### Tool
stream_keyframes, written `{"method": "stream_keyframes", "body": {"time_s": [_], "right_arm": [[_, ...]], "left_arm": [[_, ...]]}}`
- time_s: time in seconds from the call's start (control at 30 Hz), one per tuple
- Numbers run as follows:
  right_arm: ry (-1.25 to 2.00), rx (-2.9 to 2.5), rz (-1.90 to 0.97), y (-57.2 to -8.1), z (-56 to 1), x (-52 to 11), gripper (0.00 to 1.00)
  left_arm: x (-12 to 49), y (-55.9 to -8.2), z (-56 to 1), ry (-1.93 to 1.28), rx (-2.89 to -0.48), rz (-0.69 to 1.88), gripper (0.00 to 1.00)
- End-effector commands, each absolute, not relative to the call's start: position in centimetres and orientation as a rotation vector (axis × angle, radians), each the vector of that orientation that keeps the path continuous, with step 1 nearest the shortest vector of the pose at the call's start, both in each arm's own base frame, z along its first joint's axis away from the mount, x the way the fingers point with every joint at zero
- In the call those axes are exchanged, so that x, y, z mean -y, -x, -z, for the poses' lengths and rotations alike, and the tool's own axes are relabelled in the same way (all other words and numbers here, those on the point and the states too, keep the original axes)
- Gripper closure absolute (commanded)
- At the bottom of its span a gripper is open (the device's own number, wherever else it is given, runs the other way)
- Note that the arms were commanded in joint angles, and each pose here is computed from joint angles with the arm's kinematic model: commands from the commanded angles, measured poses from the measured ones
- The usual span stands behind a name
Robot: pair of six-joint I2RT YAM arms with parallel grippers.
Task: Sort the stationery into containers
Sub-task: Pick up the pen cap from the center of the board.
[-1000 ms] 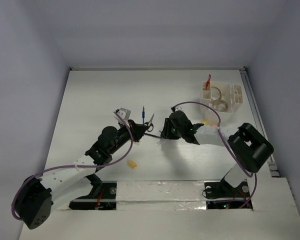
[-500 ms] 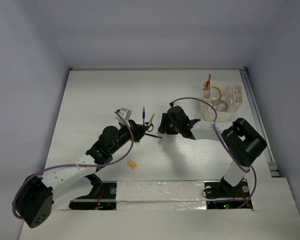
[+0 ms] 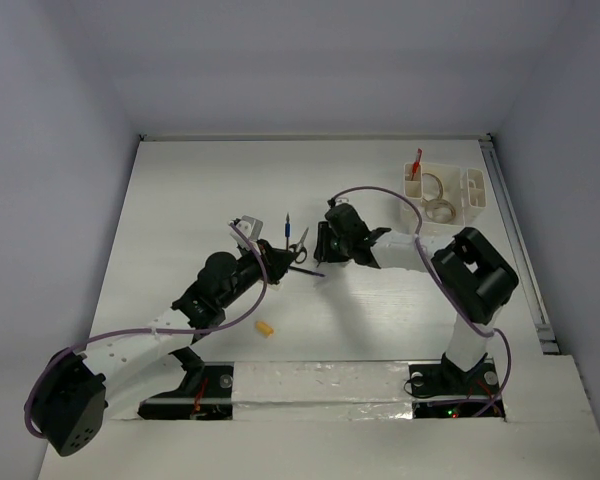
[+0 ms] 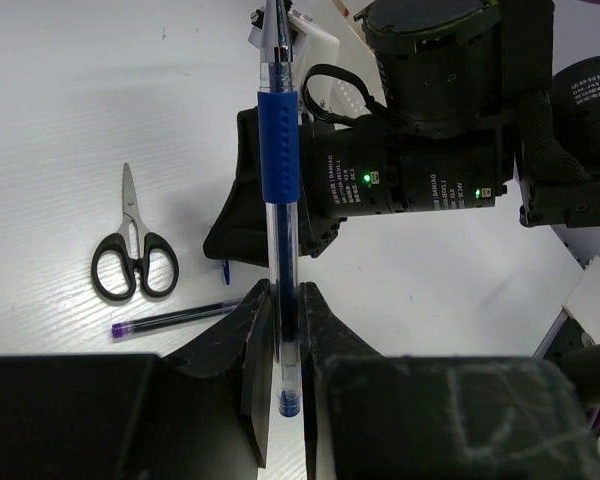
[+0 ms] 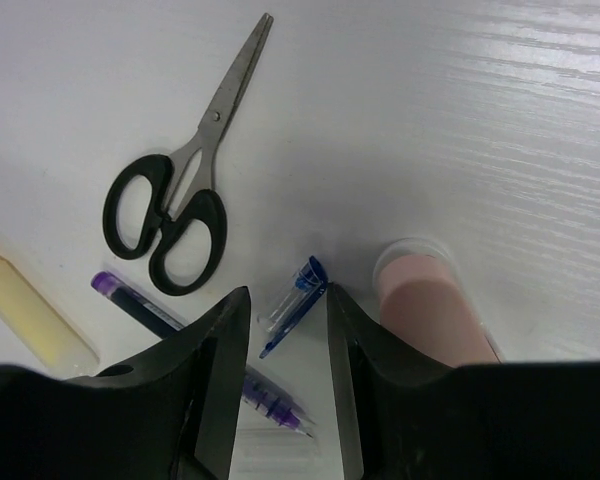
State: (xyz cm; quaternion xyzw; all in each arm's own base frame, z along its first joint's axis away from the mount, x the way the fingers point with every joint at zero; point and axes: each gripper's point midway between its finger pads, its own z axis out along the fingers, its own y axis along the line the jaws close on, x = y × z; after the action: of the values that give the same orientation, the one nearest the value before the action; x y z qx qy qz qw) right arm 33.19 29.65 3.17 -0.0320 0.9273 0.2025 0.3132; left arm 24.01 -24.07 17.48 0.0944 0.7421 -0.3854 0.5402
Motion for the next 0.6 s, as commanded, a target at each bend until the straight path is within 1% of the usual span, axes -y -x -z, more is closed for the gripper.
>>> {"method": "stream_keyframes", "body": {"time_s": [0.0, 0.07, 0.4, 0.47, 0.57], "right_arm": [[0.141, -2.463, -0.437, -33.5, -3.0, -29.0, 0.6], [0.172, -2.484, -0.409, -33.1, -2.7, -29.0, 0.62], [0.287, -2.552, -0.259, -32.9, -1.3, -29.0, 0.63], [0.305, -2.552, -0.224, -32.9, -1.2, -29.0, 0.66], [0.322, -2.56, -0.189, -33.0, -1.1, -28.7, 0.66]], "left_arm": [[24.0, -24.3, -19.0, -0.219, -1.705, 0.929, 1.0], [24.0, -24.3, -18.9, -0.217, -1.706, 0.93, 1.0], [24.0, -24.2, -19.0, -0.216, -1.703, 0.932, 1.0], [24.0, -24.2, -19.1, -0.217, -1.701, 0.931, 1.0], [23.9, -24.1, -19.2, -0.216, -1.696, 0.933, 1.0]]}}
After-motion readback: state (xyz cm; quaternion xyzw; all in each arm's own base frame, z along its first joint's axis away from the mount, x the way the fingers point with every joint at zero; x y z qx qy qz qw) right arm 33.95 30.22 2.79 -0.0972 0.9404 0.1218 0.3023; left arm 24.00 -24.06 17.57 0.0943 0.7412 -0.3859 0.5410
